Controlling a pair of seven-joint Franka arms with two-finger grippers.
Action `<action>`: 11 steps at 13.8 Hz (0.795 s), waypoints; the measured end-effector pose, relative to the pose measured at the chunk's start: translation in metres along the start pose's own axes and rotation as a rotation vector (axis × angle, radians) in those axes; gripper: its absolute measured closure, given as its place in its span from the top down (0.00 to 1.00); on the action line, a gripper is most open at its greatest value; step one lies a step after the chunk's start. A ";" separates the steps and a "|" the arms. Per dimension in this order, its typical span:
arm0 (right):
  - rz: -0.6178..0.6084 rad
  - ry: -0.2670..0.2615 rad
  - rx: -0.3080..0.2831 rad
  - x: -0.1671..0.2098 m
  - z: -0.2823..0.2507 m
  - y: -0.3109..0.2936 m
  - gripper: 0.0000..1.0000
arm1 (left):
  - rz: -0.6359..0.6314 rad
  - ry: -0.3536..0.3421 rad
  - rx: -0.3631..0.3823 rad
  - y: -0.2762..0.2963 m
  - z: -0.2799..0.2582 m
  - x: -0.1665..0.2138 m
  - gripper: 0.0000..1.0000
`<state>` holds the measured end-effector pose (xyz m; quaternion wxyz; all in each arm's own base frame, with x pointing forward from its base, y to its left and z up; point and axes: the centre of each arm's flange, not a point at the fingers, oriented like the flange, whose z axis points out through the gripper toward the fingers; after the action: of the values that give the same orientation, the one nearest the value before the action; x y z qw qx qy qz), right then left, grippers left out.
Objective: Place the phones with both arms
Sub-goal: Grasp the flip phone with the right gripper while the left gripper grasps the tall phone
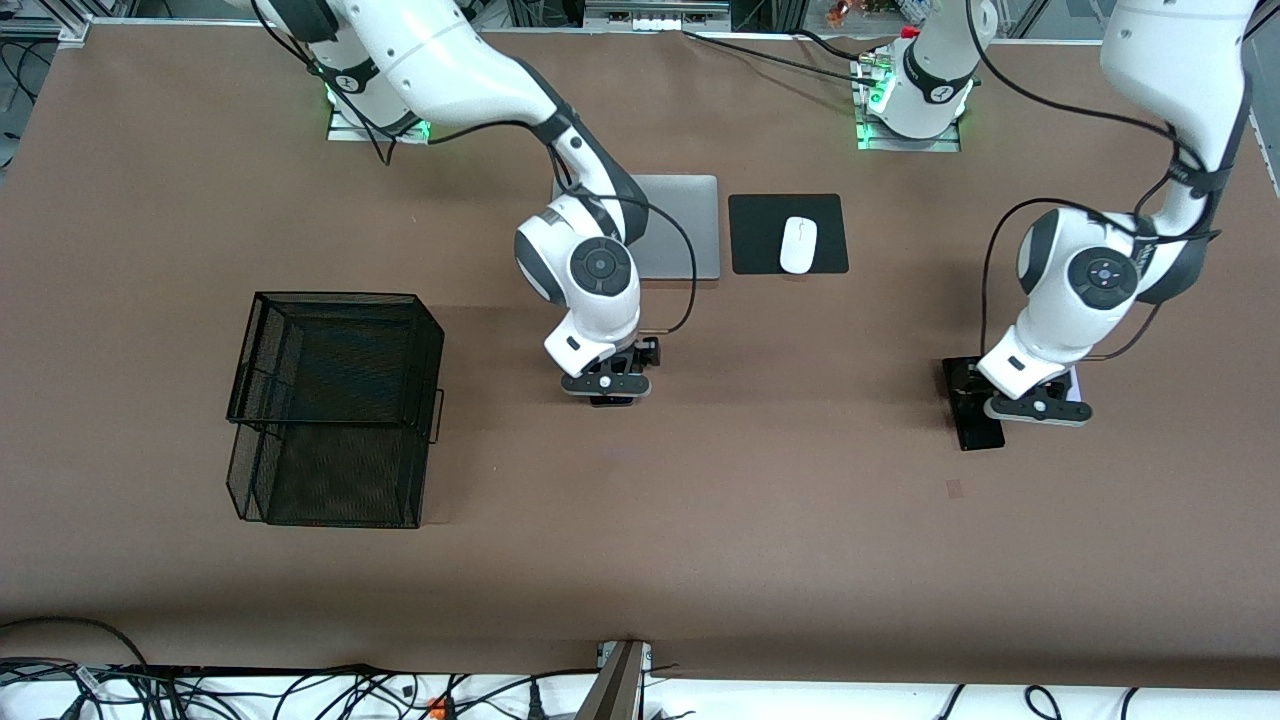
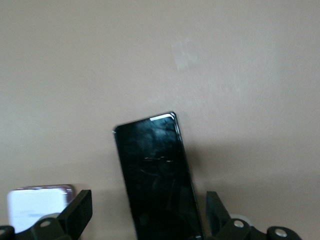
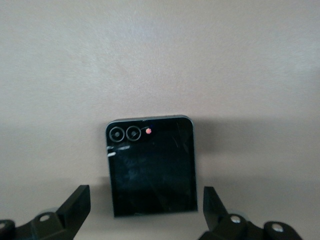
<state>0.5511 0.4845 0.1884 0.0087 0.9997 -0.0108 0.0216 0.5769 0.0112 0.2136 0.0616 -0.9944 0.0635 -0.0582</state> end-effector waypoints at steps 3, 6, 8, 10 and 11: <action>-0.003 -0.003 -0.003 -0.002 0.012 0.000 1.00 | -0.019 0.013 -0.042 -0.001 0.026 -0.016 1.00; -0.007 0.003 0.002 -0.001 0.013 0.000 0.82 | -0.061 -0.008 -0.110 -0.008 0.046 -0.027 1.00; -0.030 0.007 0.002 0.000 0.012 0.000 0.79 | -0.093 -0.011 -0.154 -0.014 0.056 -0.031 1.00; -0.034 0.002 -0.008 0.004 0.001 -0.002 0.79 | -0.106 -0.003 -0.167 -0.017 0.057 -0.031 1.00; -0.031 -0.012 -0.024 0.009 -0.017 -0.002 0.79 | -0.106 -0.002 -0.168 -0.017 0.057 -0.031 1.00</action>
<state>0.5596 0.4871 0.2055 0.0212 0.9996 0.0045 0.0155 0.5556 0.0386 0.1563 -0.0251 -0.9980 0.0154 -0.0551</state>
